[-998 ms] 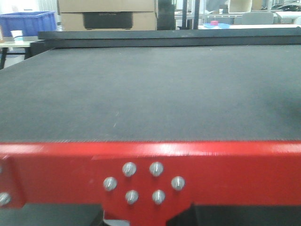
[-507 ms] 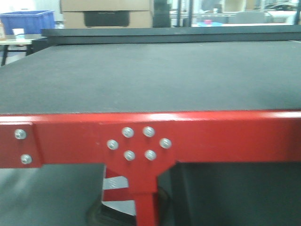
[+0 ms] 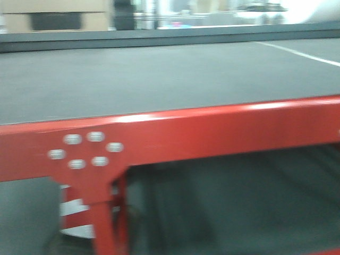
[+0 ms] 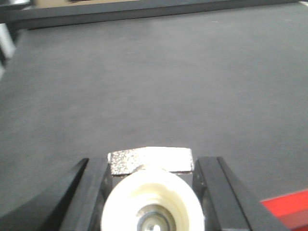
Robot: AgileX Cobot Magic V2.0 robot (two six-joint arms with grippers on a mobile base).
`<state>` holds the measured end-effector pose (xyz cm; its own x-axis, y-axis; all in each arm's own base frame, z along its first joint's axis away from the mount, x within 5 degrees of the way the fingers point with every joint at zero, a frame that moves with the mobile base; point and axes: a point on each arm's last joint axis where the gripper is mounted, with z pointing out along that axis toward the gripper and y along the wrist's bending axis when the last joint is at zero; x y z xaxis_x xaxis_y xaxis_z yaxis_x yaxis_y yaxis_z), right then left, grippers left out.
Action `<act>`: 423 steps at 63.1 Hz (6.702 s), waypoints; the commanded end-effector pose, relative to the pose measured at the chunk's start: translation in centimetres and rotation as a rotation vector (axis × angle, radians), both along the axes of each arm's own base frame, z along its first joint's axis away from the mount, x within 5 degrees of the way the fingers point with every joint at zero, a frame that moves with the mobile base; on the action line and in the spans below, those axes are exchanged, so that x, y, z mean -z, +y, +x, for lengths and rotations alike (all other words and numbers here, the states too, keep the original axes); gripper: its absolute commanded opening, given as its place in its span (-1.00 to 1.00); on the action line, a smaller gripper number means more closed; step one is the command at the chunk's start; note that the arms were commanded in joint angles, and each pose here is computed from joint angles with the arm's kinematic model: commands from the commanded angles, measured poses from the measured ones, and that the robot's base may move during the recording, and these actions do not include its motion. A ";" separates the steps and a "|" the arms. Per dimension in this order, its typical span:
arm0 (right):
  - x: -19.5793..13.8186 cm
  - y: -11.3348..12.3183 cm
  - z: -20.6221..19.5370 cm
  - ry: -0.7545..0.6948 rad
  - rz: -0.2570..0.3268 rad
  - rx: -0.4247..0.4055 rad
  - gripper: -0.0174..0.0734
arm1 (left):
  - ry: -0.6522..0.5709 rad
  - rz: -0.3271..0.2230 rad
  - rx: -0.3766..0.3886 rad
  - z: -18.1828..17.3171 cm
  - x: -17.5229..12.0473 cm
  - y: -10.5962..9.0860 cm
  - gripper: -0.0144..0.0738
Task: Place valve from conveyor to right shelf box
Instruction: 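Drive the base to the shelf of blue bins holding both valves, then lower both valves into the blue bins and open both grippers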
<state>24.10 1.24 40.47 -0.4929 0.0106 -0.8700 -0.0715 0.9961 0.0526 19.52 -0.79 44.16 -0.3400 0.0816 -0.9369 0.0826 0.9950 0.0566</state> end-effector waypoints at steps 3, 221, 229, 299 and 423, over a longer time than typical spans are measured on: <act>-1.2 -0.1 -0.1 -0.094 -0.010 0.007 -0.98 | -0.083 -0.011 -0.002 -0.3 -1.1 0.0 -0.92; -1.2 -0.1 -0.1 -0.094 -0.009 0.007 -0.98 | -0.083 -0.011 -0.002 -0.3 -1.1 0.0 -0.92; -1.2 -0.1 -0.1 -0.094 -0.009 0.007 -0.98 | -0.083 -0.011 -0.002 -0.3 -1.1 0.0 -0.92; -1.2 -0.1 -0.1 -0.094 -0.009 0.007 -0.98 | -0.083 -0.011 -0.002 -0.3 -1.1 0.0 -0.92; -2.6 0.1 0.1 -0.202 0.015 0.003 -0.98 | -0.106 -0.067 0.007 1.1 -1.0 -0.3 -0.92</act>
<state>24.22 1.29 40.84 -0.4534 0.0200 -0.8911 -0.0738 0.9955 0.0599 19.95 -0.86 44.11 -0.3315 0.0696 -0.9409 0.0846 0.9954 0.0438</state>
